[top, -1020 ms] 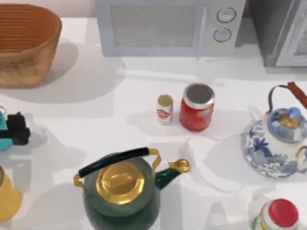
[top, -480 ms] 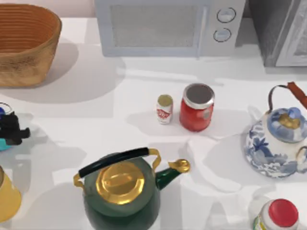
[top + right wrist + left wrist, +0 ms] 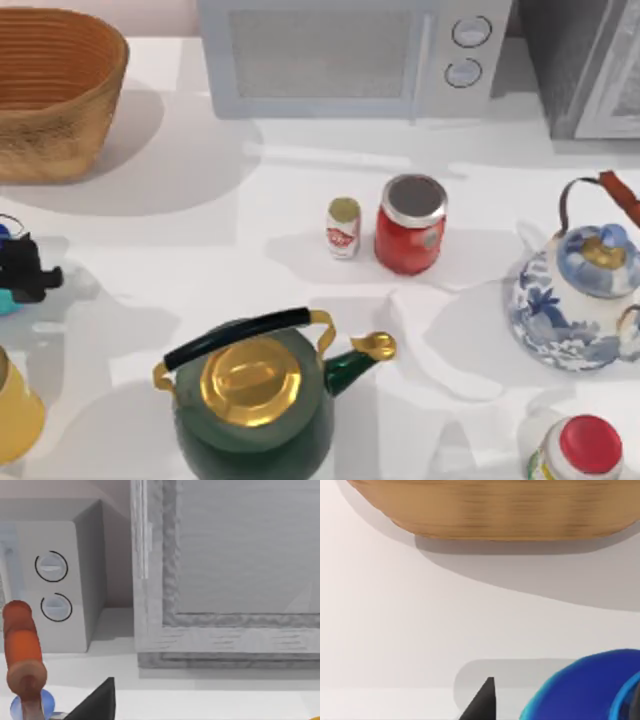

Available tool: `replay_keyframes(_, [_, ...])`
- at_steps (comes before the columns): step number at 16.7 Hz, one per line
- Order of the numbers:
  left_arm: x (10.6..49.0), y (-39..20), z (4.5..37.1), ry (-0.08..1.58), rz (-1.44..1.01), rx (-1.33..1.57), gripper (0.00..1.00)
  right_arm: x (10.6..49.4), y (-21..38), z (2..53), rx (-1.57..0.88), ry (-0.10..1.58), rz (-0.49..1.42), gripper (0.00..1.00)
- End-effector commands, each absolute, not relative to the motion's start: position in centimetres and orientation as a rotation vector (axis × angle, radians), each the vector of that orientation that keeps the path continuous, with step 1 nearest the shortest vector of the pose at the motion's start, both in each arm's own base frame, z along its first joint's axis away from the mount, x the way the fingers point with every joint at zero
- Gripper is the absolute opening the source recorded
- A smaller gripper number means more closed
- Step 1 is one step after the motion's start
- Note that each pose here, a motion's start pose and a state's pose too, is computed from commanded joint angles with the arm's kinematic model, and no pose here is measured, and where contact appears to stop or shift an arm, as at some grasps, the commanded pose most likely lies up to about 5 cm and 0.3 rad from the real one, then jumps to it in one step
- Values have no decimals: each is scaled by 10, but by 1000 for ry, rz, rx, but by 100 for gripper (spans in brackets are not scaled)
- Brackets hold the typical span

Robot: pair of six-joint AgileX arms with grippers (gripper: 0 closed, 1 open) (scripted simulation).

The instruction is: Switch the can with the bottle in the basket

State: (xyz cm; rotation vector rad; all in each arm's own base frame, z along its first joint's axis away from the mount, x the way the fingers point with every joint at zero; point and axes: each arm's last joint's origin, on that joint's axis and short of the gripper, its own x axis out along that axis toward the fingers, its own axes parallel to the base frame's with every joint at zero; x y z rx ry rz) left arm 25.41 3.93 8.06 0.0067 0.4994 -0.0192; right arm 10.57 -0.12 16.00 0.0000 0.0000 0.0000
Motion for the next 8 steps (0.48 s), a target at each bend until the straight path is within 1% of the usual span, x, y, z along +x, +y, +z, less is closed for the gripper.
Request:
replay_keyframes(4, [262,49,87,485,2,-11,0,106,-1,160,0,0,0,100])
replay_keyframes(8, [282,104,110,490,144,-96,0,106,-1,160,0,0,0,100])
